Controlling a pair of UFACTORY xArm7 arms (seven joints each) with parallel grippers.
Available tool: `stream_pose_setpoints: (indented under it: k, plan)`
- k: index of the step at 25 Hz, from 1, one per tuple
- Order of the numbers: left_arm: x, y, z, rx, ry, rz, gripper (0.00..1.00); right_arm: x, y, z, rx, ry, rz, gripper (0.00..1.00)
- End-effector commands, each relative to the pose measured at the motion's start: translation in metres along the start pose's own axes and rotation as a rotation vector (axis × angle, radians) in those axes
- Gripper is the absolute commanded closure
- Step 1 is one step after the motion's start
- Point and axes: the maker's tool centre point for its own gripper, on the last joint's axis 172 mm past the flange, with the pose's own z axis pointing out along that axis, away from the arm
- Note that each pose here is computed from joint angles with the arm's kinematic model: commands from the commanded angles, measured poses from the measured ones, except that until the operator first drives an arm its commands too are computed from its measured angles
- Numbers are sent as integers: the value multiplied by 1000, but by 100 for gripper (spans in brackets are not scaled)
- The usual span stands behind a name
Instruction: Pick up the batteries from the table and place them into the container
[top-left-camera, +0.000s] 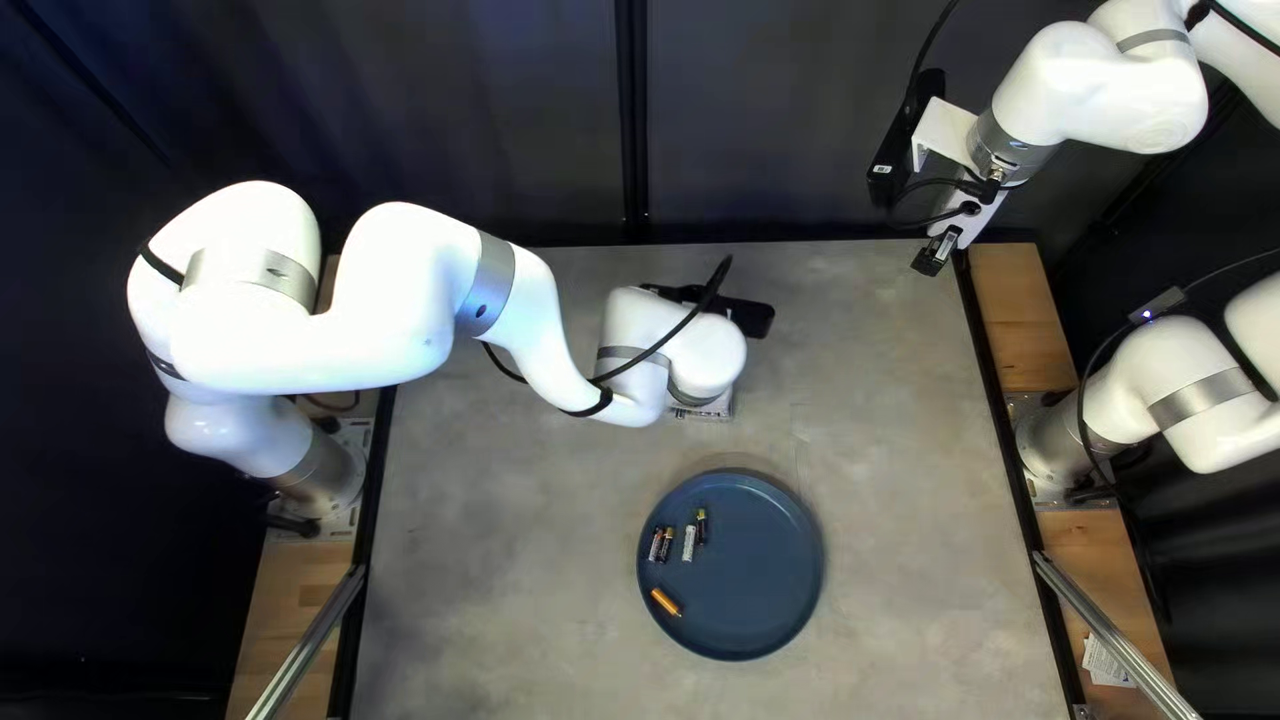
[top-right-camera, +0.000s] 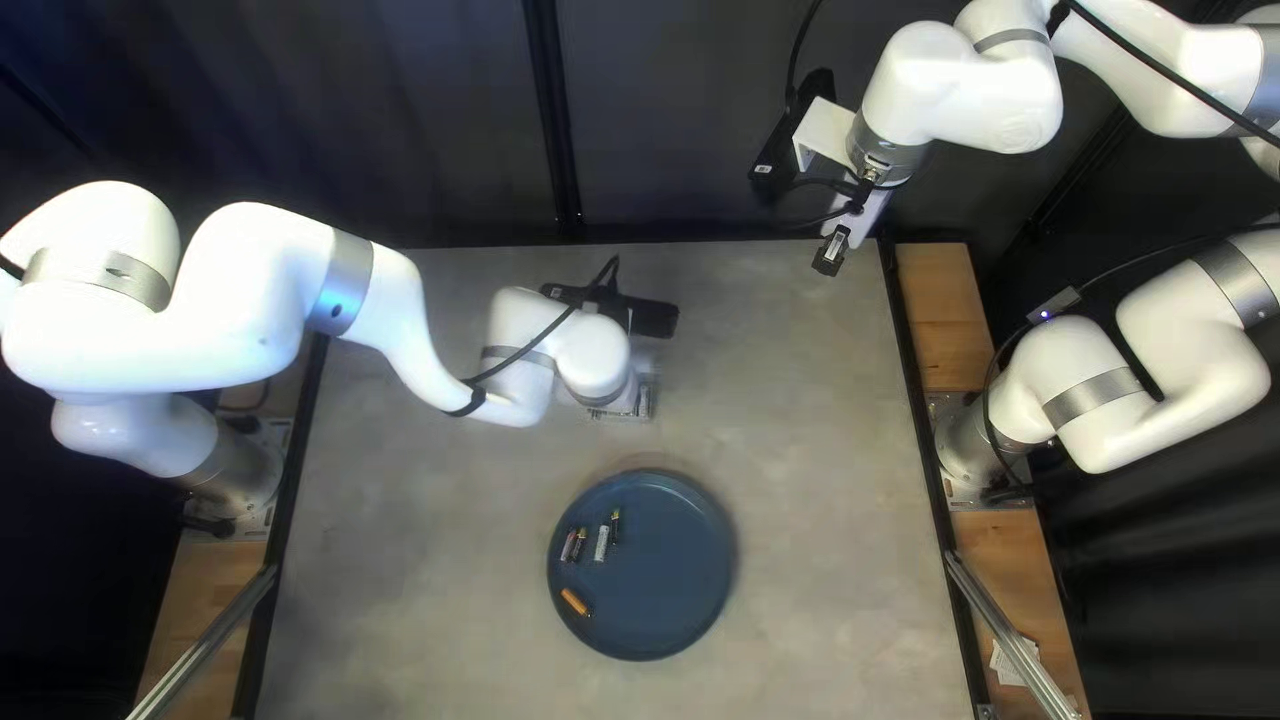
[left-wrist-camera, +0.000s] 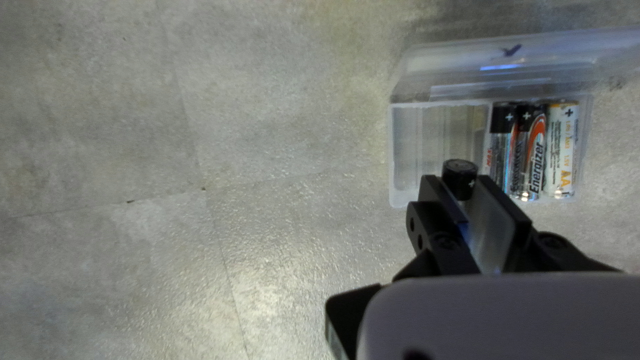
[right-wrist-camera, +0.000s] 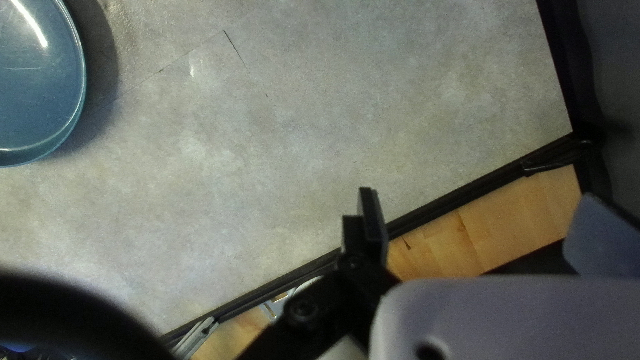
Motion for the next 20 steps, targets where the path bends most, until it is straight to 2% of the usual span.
stream_pose_setpoints:
  k: [1,20]
  plan:
    - [1,1,4,-8,24,-12,100,0,0,0,0,0,0,0]
    - [11,-1,15,-20,92,-19,100,0,0,0,0,0,0,0]
